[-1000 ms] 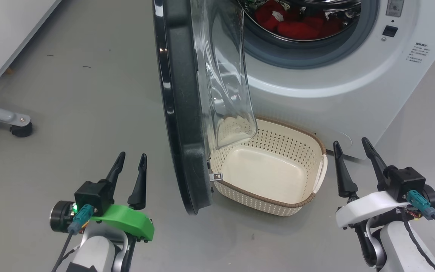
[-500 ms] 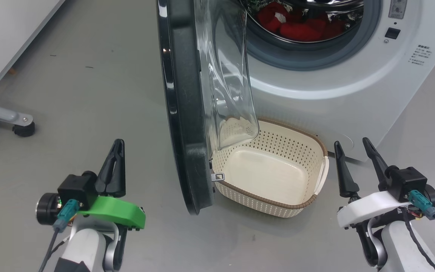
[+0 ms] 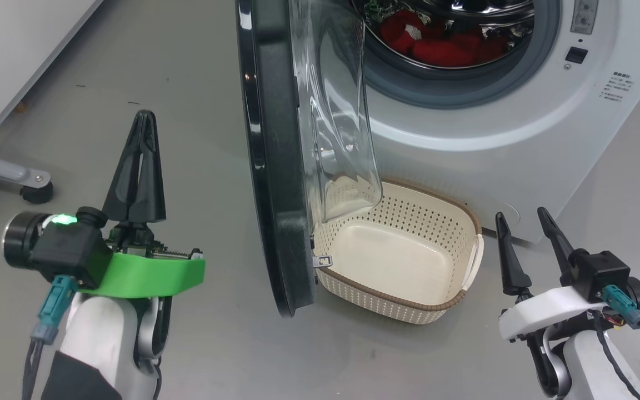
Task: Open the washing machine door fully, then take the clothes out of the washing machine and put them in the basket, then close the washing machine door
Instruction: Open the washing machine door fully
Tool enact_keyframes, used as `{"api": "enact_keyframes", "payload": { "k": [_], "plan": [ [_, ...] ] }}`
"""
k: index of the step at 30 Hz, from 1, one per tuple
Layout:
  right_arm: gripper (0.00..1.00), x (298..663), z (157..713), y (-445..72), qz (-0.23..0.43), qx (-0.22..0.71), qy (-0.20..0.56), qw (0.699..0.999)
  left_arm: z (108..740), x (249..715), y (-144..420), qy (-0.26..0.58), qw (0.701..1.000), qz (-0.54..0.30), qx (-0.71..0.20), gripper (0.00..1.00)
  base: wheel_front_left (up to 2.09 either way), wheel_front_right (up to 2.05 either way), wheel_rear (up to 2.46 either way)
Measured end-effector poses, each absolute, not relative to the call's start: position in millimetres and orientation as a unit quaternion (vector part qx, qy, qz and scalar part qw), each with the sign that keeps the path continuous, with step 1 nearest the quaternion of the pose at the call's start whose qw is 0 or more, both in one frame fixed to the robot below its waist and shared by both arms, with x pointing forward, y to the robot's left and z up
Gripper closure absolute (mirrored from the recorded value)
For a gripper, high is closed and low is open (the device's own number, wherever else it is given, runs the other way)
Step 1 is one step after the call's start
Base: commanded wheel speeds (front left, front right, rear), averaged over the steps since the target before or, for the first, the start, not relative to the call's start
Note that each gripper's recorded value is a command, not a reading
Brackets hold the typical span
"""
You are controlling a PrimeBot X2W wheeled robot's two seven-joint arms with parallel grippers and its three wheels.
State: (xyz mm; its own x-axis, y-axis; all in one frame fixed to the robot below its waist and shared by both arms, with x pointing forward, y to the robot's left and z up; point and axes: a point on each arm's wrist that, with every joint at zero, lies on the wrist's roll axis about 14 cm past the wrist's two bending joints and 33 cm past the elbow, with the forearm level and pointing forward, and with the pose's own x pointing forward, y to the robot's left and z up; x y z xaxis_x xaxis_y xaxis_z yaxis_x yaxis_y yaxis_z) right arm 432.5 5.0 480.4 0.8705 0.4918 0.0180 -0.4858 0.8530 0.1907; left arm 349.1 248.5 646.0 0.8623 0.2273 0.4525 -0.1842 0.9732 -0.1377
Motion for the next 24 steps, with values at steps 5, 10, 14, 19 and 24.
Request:
{"api": "enact_keyframes", "payload": {
  "k": [5, 10, 14, 19, 24],
  "plan": [
    [0.00, 428.6, 479.1, 5.7, 0.258, 0.093, 0.018, 0.961, 688.8, 340.0, 227.7, -0.303, 0.950, 0.070, -0.018, 1.00, 0.00, 0.00, 0.00],
    [0.00, 428.0, 481.0, 5.3, 0.257, 0.092, 0.015, 0.962, 712.7, 332.7, 188.8, -0.341, 0.940, 0.000, -0.019, 1.00, 0.00, 0.00, 0.00],
    [0.00, 426.7, 481.7, 5.6, 0.258, 0.095, 0.015, 0.961, 714.8, 329.7, 148.8, -0.344, 0.935, -0.076, -0.029, 1.00, 0.00, 0.00, 0.00],
    [0.00, 424.8, 479.8, 4.5, 0.258, 0.095, 0.017, 0.961, 687.9, 326.9, 104.3, -0.301, 0.940, -0.150, -0.066, 1.00, 0.00, 0.00, 0.00],
    [0.00, 425.1, 477.2, -0.1, 0.252, 0.093, 0.019, 0.963, 651.4, 328.3, 75.4, -0.227, 0.950, -0.190, -0.097, 1.00, 0.00, 0.00, 0.00]
  ]
}}
